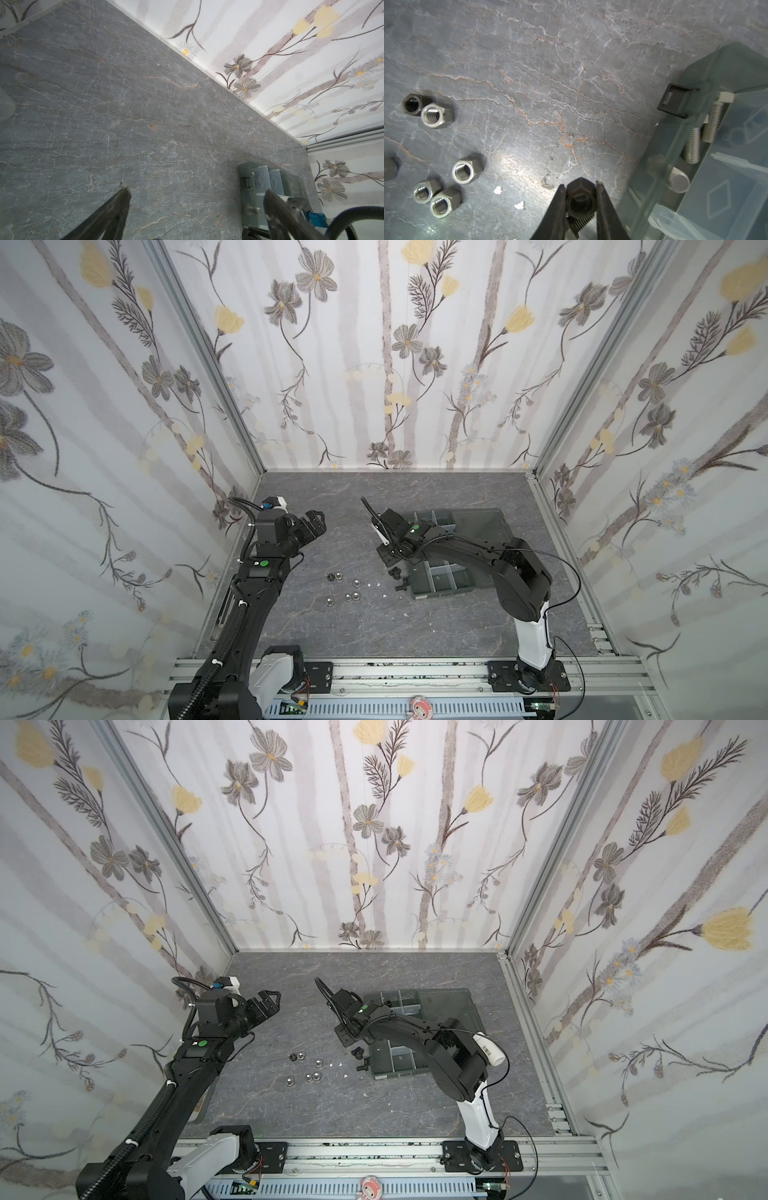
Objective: Sort the screws and nuts into containers
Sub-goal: Pick up the nut from the center of the table, then place the nut into the container.
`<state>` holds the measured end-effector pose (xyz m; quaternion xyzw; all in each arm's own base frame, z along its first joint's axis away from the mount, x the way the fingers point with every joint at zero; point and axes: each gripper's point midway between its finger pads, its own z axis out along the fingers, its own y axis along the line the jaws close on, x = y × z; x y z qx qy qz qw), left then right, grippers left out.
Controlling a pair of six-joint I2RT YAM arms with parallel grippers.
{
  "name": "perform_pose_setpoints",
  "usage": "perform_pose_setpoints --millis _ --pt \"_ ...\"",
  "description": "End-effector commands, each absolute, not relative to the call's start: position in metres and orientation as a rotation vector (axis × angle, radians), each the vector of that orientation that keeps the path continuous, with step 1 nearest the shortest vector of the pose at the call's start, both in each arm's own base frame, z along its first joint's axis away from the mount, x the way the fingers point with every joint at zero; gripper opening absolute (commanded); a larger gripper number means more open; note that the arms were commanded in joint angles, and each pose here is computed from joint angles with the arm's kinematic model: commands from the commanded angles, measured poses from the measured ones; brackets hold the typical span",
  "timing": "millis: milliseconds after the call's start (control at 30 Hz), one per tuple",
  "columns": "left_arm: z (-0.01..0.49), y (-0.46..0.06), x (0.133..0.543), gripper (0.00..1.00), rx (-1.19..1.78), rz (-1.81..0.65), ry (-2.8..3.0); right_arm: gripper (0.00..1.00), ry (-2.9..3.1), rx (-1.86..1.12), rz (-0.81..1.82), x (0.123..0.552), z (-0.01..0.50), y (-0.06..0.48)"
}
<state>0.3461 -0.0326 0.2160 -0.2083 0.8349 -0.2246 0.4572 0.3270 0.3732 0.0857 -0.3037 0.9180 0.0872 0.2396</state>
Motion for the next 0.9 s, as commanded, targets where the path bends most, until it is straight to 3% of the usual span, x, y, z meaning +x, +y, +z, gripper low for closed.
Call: perform_pose_setpoints --millis 0,867 --pt "0.221 -0.033 0.349 1.0 -0.51 -0.563 2.04 0.23 2.495 -0.824 0.26 0.33 0.102 0.371" --pt "0.194 -0.043 0.361 1.0 -0.506 -0.595 2.14 0.24 2.483 -0.438 0.296 0.436 0.143 0.256"
